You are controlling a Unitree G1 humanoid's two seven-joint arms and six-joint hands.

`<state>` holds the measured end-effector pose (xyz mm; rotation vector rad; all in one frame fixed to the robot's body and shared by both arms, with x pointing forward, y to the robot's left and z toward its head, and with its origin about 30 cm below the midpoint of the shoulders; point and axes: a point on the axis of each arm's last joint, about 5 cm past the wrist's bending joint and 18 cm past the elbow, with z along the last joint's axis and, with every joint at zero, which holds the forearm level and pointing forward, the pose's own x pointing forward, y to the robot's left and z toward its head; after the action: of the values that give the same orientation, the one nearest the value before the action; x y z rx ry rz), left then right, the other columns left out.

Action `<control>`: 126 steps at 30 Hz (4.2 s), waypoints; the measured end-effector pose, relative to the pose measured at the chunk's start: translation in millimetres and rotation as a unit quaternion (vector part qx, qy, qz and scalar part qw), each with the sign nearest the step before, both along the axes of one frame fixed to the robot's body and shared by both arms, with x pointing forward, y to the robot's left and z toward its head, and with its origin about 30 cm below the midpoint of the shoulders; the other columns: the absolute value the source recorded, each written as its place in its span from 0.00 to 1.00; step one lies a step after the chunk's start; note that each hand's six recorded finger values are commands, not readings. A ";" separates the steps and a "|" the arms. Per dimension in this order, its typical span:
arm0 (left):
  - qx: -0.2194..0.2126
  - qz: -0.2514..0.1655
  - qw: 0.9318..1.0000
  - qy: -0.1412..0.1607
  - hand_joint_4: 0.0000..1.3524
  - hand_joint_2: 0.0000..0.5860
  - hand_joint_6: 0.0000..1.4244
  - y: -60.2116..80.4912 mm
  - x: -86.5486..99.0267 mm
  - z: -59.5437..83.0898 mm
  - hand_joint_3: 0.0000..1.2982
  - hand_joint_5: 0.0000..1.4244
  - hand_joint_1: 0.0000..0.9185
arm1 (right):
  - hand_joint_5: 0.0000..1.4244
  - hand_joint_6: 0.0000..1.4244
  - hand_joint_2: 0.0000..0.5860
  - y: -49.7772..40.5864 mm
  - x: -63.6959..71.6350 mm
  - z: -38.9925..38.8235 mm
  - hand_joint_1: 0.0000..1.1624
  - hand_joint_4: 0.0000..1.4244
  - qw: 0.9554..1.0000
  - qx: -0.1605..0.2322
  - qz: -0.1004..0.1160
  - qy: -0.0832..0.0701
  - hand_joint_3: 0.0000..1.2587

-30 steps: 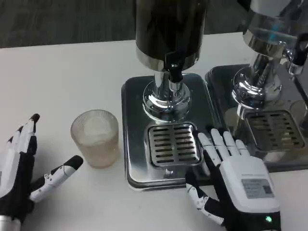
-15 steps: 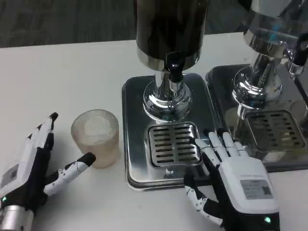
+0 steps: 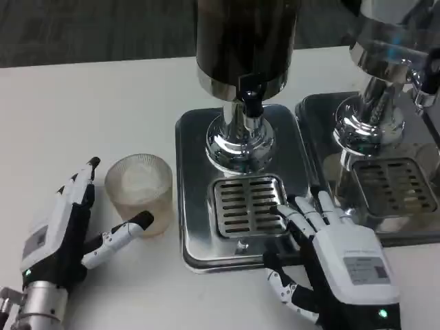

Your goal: Grasp the cup under the faucet to collect the drink, then remove the cup.

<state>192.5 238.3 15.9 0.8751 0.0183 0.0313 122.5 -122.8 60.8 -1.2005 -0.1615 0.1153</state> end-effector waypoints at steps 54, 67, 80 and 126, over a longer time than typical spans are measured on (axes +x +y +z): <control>0.008 0.020 0.991 -0.133 0.57 0.00 0.84 -26.8 7.8 -6.1 0.42 0.69 0.80 | 0.01 0.14 0.77 -4.5 -2.6 4.6 0.43 0.09 1.000 0.001 -0.011 0.010 0.24; 0.017 0.030 0.986 -0.165 0.60 0.00 0.88 -28.7 8.4 -5.9 0.46 0.71 0.87 | 0.01 0.14 0.77 -5.9 -0.5 5.5 0.43 0.09 1.000 0.000 -0.011 0.006 0.24; 0.000 0.027 0.977 -0.210 0.60 0.01 0.88 -34.8 14.4 1.6 0.46 0.70 0.87 | 0.01 0.14 0.77 -6.0 0.5 5.6 0.43 0.09 1.000 0.004 -0.011 0.007 0.24; -0.036 -0.154 0.980 -0.120 0.61 0.02 0.87 -105.9 60.8 24.5 0.48 0.70 0.83 | 0.01 0.14 0.77 -1.5 1.9 6.5 0.43 0.09 0.999 0.007 -0.035 -0.005 0.24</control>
<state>253.3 132.4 40.5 0.7891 -0.3406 -0.1525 124.5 -124.2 67.2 -1.1910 -0.1290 0.0466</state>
